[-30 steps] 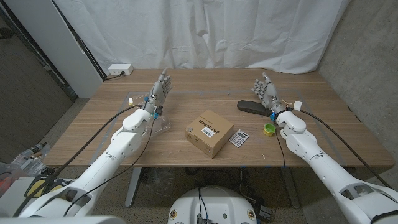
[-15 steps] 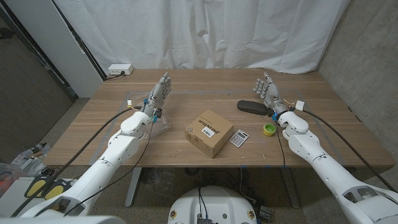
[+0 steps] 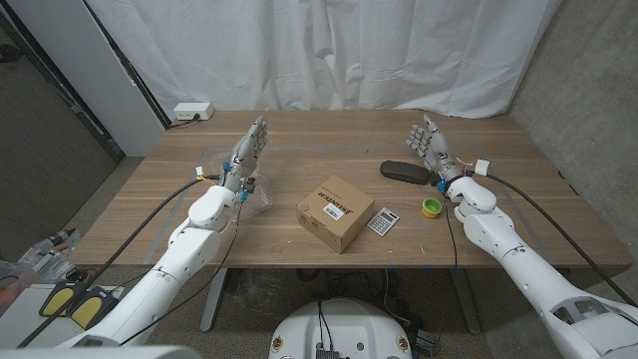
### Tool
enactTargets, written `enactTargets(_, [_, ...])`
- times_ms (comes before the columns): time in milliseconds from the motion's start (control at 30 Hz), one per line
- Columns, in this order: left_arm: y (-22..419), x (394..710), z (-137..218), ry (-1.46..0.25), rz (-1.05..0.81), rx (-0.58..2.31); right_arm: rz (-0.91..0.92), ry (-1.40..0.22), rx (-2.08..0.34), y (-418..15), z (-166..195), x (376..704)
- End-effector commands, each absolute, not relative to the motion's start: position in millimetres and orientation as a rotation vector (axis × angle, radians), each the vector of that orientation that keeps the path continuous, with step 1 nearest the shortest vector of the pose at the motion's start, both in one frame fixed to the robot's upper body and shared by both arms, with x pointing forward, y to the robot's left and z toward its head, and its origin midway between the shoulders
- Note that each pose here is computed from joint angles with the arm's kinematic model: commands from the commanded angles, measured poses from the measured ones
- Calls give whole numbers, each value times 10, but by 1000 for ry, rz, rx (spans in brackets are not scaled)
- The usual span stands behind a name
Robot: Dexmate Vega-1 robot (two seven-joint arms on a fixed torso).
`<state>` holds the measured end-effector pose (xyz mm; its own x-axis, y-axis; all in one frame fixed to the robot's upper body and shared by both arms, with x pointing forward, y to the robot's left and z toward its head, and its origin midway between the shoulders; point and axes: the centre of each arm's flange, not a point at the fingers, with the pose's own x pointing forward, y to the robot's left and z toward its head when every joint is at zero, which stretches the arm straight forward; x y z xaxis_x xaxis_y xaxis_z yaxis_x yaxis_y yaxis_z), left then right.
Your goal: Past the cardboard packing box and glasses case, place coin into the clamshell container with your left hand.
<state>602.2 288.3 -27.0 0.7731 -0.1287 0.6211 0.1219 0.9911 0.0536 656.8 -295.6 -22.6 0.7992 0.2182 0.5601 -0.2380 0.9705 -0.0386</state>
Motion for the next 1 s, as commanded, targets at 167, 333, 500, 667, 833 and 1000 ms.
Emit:
enactTargets(167, [3002, 5827, -373, -753, -62, 24, 218, -605, 46, -2980, -269, 6507])
enactTargets(333, [3016, 5807, -441, -763, -58, 23, 209, -601, 58, -2979, -306, 6478])
enactTargets(500, [3027, 5820, -484, -781, -52, 19, 197, -598, 50, -2964, -317, 6413])
enactTargets(667, [3014, 5852, -511, -785, -55, 31, 187, -602, 47, -2964, -306, 6368])
enactTargets(833, [2961, 5861, -499, -799, -42, 51, 181, -605, 3, -2955, -257, 6340])
enactTargets(1000, [2924, 5791, -509, -813, -30, 68, 185, -609, 17, -2973, -240, 6351])
